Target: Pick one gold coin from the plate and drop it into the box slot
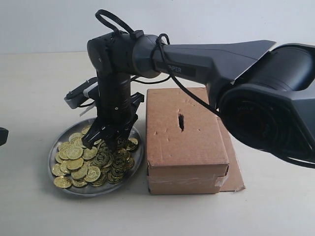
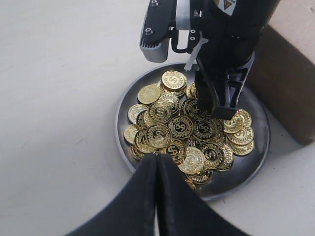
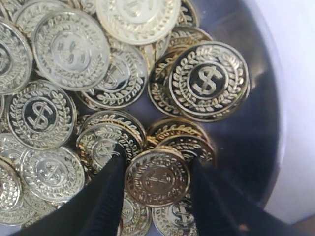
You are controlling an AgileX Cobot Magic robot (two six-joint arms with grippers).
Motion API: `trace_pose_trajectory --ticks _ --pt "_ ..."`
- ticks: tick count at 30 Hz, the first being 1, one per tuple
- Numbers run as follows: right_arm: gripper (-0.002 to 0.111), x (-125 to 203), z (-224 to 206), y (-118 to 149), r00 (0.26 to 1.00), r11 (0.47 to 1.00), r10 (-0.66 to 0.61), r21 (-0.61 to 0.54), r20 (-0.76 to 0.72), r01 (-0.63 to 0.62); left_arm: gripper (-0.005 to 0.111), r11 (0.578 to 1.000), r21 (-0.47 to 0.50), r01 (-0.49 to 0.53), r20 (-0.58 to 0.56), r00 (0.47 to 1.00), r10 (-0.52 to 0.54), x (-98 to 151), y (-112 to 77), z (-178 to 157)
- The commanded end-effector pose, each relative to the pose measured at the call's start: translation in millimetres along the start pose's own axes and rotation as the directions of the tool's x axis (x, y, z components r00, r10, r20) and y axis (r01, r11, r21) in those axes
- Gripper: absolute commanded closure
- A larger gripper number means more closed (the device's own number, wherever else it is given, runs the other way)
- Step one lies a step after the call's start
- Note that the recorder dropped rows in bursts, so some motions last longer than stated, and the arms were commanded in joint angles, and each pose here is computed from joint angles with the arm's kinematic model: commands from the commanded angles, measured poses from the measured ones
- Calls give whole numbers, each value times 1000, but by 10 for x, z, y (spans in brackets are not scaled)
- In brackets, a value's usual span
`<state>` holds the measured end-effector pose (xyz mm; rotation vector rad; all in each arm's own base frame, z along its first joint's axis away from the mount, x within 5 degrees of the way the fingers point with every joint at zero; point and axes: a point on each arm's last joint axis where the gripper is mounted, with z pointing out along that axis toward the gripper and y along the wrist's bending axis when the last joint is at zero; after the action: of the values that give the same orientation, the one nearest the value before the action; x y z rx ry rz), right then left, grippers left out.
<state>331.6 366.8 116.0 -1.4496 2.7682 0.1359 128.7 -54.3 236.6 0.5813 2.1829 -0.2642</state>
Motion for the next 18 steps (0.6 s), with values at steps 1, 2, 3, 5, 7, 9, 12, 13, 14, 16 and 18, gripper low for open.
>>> trace_pose_trajectory --ticks 1,2,3,5,7,9,12,13,14,16,18 --pt "74 -4 -8 -11 1000 1000 -4 -3 8 4 107 1000 5 2 10 1000 -2 -30 -6 -5" --pt "74 -6 -34 -10 1000 1000 -6 -2 13 6 107 1000 5 0 10 1000 0 -30 -6 -5" --pt "74 -7 -55 -8 1000 1000 -14 -1 17 14 107 1000 3 -4 9 1000 4 -29 -4 -5" --pt "74 -20 -125 3 999 999 -32 -6 33 32 107 1000 3 -17 9 1000 17 -29 -4 -5" --pt "74 -38 -218 27 997 999 -47 -23 54 48 104 999 3 -36 9 999 36 -29 -4 -5" --pt "74 -51 -331 49 995 997 -60 -33 83 63 96 998 3 -56 9 998 56 -29 -4 -5" --pt "74 -45 -498 94 985 990 -123 -54 117 130 75 996 2 -93 10 996 93 -29 -4 -5" --pt "74 -44 -554 103 981 987 -145 -53 131 153 68 994 2 -110 10 994 110 -29 -4 -5" --pt "74 -42 -601 112 976 984 -163 -54 142 172 57 991 2 -133 10 991 133 -29 -4 -5" --pt "74 -36 -709 125 965 976 -202 -44 166 212 40 978 0 -209 11 978 209 -31 -3 -5" --pt "74 -25 -828 150 956 971 -222 -46 194 235 37 947 -5 -321 14 947 321 -34 -2 -5"
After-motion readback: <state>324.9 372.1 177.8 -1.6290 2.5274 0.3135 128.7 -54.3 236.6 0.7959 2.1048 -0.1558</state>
